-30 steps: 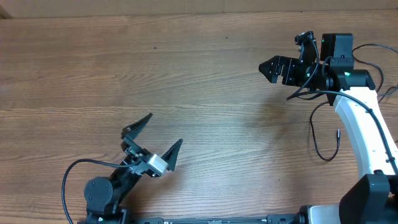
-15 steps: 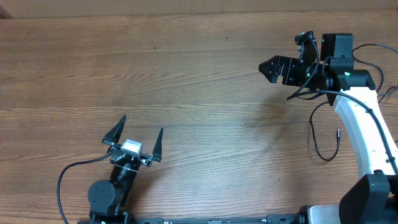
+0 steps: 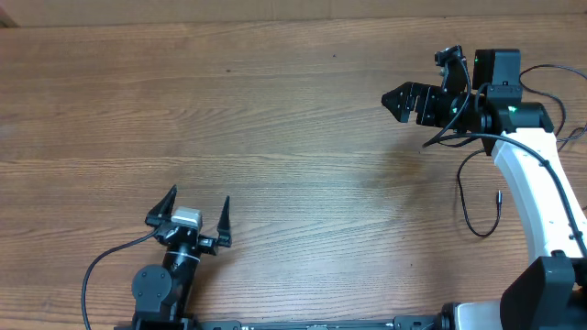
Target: Untangle cables
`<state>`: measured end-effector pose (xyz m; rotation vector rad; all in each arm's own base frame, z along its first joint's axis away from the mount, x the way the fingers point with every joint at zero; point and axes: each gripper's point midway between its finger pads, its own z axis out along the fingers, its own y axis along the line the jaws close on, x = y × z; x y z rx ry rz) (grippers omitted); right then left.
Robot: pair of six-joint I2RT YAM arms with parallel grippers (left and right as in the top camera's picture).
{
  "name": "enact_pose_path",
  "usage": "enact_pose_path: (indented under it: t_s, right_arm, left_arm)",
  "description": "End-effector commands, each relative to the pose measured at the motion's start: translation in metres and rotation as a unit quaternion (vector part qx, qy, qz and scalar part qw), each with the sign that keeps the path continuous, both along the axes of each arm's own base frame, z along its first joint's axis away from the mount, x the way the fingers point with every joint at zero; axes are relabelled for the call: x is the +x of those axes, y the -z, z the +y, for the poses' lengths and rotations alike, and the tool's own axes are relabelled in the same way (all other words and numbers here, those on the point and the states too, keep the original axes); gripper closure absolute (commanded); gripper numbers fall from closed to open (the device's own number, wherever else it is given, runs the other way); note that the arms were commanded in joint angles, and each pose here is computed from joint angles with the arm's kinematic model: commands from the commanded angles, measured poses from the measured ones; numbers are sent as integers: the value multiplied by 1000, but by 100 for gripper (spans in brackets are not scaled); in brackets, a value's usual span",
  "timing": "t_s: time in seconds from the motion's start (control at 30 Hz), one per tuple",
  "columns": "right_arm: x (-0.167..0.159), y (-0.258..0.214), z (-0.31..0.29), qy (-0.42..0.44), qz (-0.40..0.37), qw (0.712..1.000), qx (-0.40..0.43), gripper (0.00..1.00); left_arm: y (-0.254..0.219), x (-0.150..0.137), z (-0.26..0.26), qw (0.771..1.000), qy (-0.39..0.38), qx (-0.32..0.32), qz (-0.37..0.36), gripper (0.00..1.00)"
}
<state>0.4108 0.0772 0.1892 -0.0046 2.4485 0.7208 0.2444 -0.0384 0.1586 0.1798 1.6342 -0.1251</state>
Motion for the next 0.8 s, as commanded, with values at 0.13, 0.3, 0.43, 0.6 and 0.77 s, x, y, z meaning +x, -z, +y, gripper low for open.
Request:
enact_pose_path:
  t_s: [0.13, 0.3, 0.43, 0.6, 0.77]
  right_arm:
    - [2, -3, -2, 0, -8, 1000, -5, 0]
    - [2, -3, -2, 1, -8, 1000, -5, 0]
    - [2, -3, -2, 0, -8, 1000, -5, 0]
    - [2, -3, -2, 0, -8, 1000, -5, 0]
    - [2, -3, -2, 1, -7, 1000, -5, 0]
  left_arm:
    - [3, 0, 13, 999, -37, -21, 5, 1]
    - [3, 0, 13, 999, -38, -21, 6, 1]
    - [2, 0, 12, 999, -34, -29, 7, 0]
    - [3, 0, 12, 997, -37, -62, 12, 0]
    - [3, 0, 13, 997, -43, -62, 12, 1]
